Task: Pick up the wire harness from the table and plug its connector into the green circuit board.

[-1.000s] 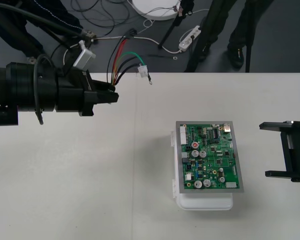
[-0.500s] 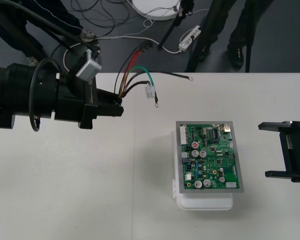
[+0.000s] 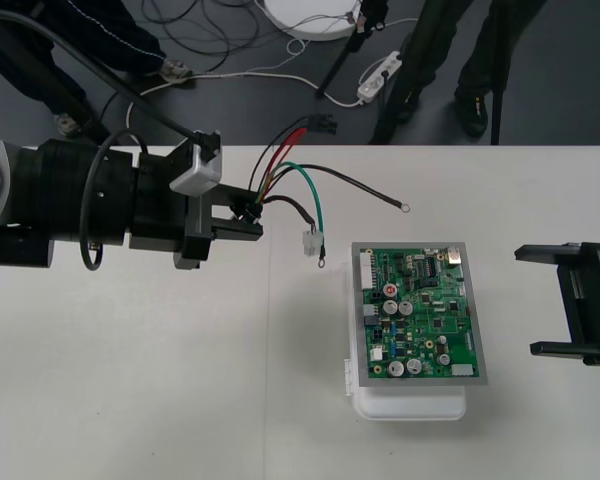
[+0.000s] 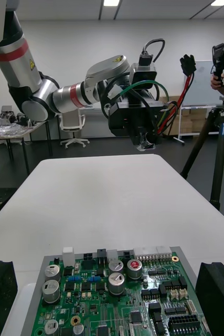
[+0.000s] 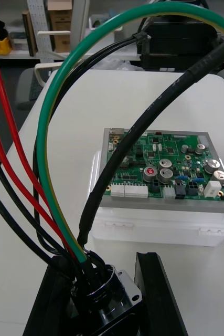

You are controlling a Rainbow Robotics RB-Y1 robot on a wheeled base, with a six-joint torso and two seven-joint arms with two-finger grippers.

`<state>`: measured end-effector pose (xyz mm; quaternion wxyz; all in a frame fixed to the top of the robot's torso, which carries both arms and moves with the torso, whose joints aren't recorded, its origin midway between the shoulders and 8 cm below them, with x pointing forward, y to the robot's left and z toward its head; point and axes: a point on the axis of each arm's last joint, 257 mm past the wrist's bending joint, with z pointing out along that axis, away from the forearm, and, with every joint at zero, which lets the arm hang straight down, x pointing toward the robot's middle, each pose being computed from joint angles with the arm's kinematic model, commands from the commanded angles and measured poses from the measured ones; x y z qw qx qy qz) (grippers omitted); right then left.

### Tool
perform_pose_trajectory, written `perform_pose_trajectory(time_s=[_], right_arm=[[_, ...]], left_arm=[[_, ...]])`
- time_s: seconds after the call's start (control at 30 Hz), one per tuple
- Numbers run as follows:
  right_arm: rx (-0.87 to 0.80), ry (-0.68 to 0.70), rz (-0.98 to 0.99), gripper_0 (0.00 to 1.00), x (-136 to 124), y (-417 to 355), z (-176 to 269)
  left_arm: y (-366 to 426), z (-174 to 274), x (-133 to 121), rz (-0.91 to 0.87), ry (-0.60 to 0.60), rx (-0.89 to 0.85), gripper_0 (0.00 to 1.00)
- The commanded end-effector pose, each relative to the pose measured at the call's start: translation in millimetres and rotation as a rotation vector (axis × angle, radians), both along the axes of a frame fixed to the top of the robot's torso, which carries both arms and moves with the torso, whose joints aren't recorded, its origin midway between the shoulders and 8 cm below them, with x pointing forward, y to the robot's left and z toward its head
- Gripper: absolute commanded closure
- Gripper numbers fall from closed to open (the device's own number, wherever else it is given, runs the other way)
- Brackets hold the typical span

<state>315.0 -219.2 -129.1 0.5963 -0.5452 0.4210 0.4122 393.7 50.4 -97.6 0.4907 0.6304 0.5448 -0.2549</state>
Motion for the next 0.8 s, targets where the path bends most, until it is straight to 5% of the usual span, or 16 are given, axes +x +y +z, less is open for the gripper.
perform_pose_trajectory(time_s=[0.03, 0.8], right_arm=[[-0.008, 0.023, 0.032, 0.0, -4, -1, 17], [0.005, 0.21, 0.072, 0.0, -15, 42, 40]], left_arm=[[-6, 10, 7, 0.019, -0.123, -0.041, 1.0], [-17, -3, 41, 0.119, -0.266, -0.008, 1.0]])
